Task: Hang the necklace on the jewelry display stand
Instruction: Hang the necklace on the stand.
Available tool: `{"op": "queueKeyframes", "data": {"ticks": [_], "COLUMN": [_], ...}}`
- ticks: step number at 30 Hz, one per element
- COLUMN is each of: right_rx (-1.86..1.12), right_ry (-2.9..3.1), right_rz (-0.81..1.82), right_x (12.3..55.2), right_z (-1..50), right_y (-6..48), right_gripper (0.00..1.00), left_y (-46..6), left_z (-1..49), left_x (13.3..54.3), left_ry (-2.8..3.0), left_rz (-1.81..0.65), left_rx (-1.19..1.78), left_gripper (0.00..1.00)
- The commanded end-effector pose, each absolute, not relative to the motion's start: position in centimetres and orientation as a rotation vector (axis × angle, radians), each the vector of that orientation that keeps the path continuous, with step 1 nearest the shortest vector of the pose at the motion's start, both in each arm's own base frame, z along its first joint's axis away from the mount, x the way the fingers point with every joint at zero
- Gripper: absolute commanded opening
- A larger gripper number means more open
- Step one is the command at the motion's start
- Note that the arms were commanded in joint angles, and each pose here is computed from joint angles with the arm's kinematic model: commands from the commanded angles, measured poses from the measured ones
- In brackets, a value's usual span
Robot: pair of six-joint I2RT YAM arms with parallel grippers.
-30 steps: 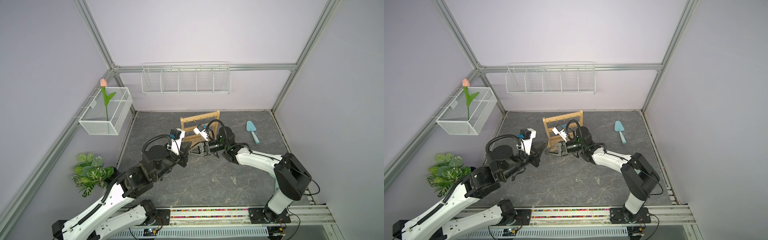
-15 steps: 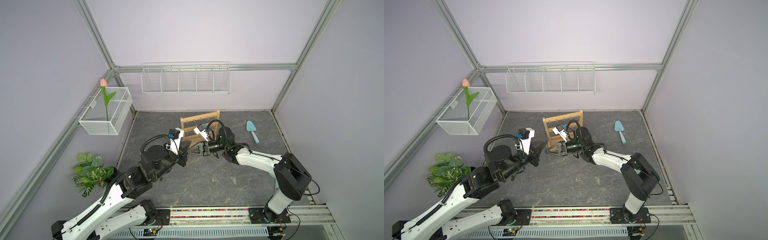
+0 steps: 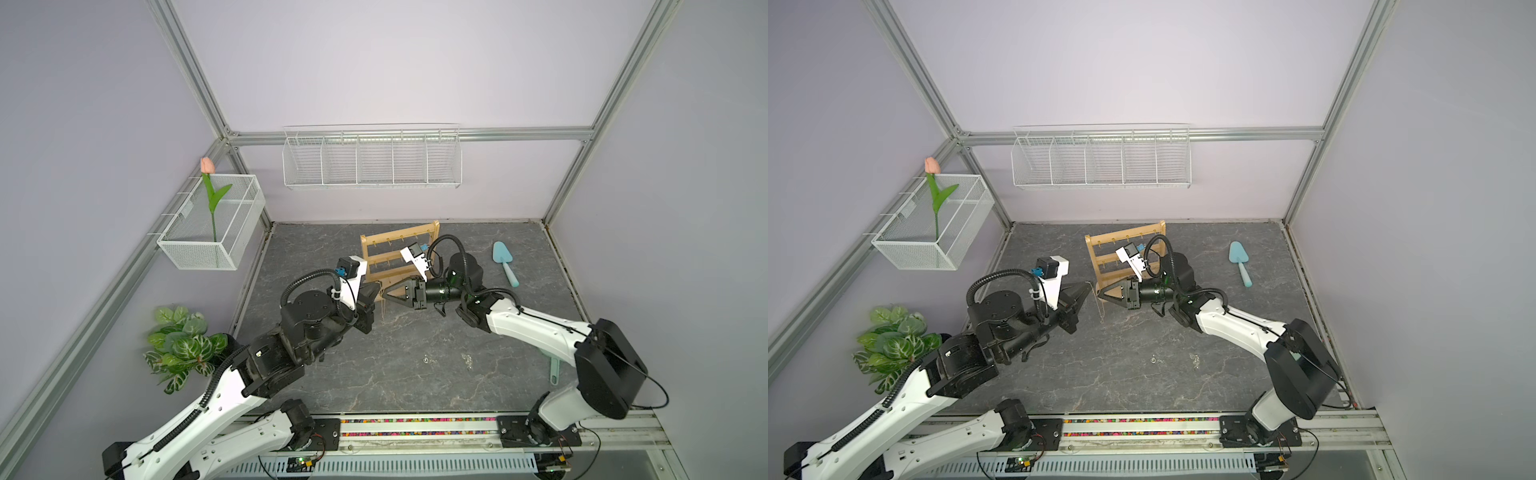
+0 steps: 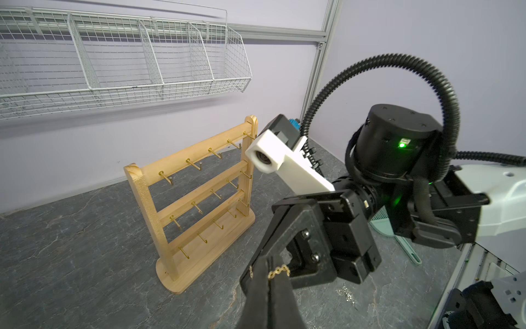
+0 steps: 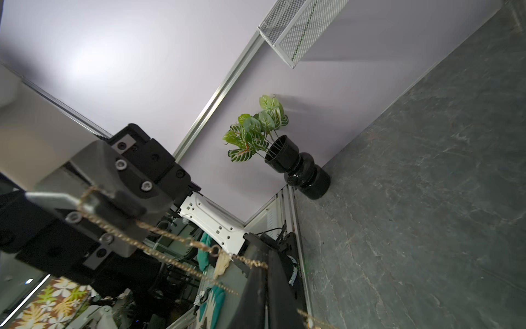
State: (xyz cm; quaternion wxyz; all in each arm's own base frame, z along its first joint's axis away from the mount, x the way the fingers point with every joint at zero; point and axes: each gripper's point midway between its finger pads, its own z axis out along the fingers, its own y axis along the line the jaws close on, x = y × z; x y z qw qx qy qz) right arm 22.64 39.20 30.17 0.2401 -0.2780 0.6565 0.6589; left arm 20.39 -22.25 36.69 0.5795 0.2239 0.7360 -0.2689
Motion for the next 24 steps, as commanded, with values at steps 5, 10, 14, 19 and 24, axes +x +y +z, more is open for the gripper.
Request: {"op": "queueKeyframes", "data": {"ticks": [5,10,14,19,24], "right_rx": [-0.678,-0.613,-0.614,-0.617,-0.640], "right_ry": [1.775,1.754,1.766,1.761,1.771], "right_rz": [1.454,1.284,1.212,1.175,1.115], "right_x": [24.7,26.3,27.2,28.5,30.1], "right_z": [31.6,33.1,33.5,34.0,34.0], "right_y": [36.8,35.6,35.6,36.3,37.3], "right_gripper": [0.07,0.07,0.07,0.07,0.07], "left_y": [-21.7,-21.5,-21.4,-21.3,-20.1], "left_z": [36.6,36.1,36.1,35.9,36.2], "left_x": [20.8,21.8,22.6,24.0,26.1], "left_ry": [1.712,1.697,1.666,1.649,1.635], "left_rz": [-0.556,-0.493,-0.477,-0.479,-0.509], "left_rx": [0.555,0.580,0.569,0.569,0.519], "left_gripper": [0.00,0.00,0.00,0.00,0.00]}}
